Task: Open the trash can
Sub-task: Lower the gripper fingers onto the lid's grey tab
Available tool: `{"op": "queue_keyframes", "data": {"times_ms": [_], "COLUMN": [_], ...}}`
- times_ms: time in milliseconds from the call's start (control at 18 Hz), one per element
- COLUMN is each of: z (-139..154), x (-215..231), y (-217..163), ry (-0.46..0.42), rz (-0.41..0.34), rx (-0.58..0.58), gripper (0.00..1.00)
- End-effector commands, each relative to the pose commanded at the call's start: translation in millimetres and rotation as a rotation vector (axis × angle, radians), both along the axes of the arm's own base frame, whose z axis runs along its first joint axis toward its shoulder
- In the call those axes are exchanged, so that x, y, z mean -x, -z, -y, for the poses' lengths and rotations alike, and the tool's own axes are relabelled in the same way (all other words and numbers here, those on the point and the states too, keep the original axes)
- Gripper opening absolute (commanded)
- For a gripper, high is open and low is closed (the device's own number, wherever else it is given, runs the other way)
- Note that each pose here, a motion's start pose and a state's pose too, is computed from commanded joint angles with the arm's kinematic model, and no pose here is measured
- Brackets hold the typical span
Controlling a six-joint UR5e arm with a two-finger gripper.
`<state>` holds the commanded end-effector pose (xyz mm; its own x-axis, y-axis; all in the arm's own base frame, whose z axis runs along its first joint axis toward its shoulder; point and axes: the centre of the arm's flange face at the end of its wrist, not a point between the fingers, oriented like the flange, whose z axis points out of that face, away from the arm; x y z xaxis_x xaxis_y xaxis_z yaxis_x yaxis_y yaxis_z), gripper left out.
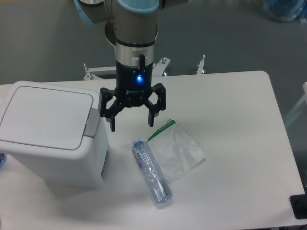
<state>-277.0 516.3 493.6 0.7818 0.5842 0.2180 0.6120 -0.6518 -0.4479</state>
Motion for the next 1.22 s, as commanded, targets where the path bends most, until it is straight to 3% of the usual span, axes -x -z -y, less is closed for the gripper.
{"op": "queue_keyframes", "data": {"times_ms": [1222], "z": [-2], "x": [-11], "y": [12], "ry": [0.017], "rz": [0.016], "rx": [0.016], "gripper": [1.00]}}
